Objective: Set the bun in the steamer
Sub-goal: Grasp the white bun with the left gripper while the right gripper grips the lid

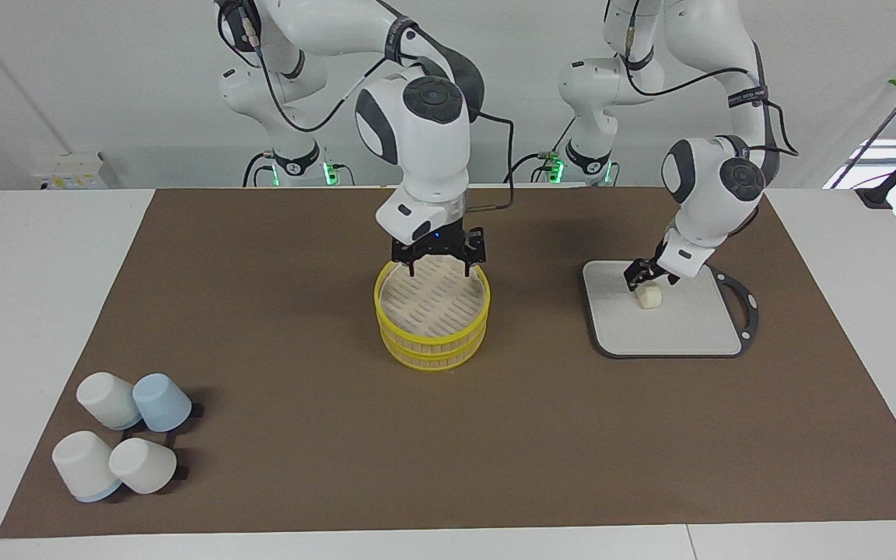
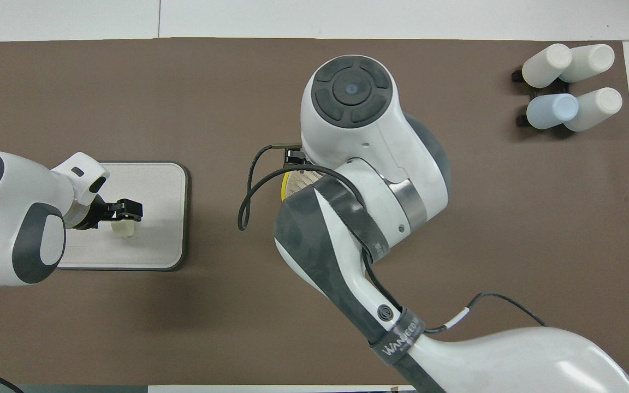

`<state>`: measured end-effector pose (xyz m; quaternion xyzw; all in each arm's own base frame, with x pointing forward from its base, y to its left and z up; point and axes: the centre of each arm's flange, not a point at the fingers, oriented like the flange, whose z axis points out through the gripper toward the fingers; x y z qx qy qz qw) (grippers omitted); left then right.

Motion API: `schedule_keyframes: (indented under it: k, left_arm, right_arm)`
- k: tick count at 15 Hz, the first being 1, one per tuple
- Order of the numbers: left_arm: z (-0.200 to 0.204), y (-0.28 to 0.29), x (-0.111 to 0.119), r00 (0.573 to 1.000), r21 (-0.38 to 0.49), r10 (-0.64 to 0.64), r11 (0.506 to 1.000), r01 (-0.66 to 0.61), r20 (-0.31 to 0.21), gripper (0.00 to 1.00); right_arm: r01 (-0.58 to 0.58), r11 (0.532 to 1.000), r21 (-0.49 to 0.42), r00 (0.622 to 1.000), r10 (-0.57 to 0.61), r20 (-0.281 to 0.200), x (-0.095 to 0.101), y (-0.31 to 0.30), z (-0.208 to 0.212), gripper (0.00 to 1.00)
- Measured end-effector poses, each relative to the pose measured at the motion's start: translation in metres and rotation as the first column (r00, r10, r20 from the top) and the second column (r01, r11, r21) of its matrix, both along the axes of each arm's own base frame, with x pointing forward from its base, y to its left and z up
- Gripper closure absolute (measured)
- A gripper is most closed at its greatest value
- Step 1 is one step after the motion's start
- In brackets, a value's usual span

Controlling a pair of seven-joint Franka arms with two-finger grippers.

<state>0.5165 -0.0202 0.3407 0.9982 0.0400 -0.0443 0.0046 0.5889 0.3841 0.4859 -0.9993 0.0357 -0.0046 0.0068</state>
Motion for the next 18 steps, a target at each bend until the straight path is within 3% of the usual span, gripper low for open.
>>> schedule_keyframes:
  k: [4, 8, 10, 14, 16, 18]
  left_arm:
    - [-0.017, 0.006, -0.005, 1.0, -0.001, -0.005, 1.0, 0.005, 0.005, 0.0]
    - [-0.032, 0.004, -0.005, 1.0, -0.001, -0.014, 1.0, 0.014, -0.011, 0.03]
    - [-0.038, 0.003, -0.005, 1.0, -0.001, -0.016, 1.0, 0.016, -0.021, 0.29]
    - [-0.034, 0.0, -0.003, 1.0, -0.001, -0.022, 1.0, 0.022, -0.016, 0.71]
    - [-0.033, 0.001, -0.003, 1.0, -0.001, -0.022, 1.0, 0.022, -0.021, 0.82]
    - [-0.025, 0.001, 0.001, 0.999, -0.001, -0.02, 1.0, 0.019, -0.038, 0.82]
  right_arm:
    - [-0.01, 1.0, 0.01, 1.0, 0.01, 0.013, 0.003, 0.045, -0.027, 0.0]
    - [-0.022, 1.0, 0.003, 1.0, 0.022, 0.005, -0.024, 0.088, -0.04, 0.0]
    - [-0.022, 1.0, -0.003, 1.0, 0.022, -0.002, -0.03, 0.095, -0.047, 0.0]
    - [-0.012, 1.0, -0.008, 1.0, 0.012, -0.004, -0.027, 0.091, -0.067, 0.0]
    - [-0.012, 1.0, -0.001, 1.0, 0.012, 0.004, -0.027, 0.091, -0.077, 0.0]
    - [-0.012, 1.0, 0.001, 1.0, 0.012, 0.005, -0.029, 0.09, -0.083, 0.0]
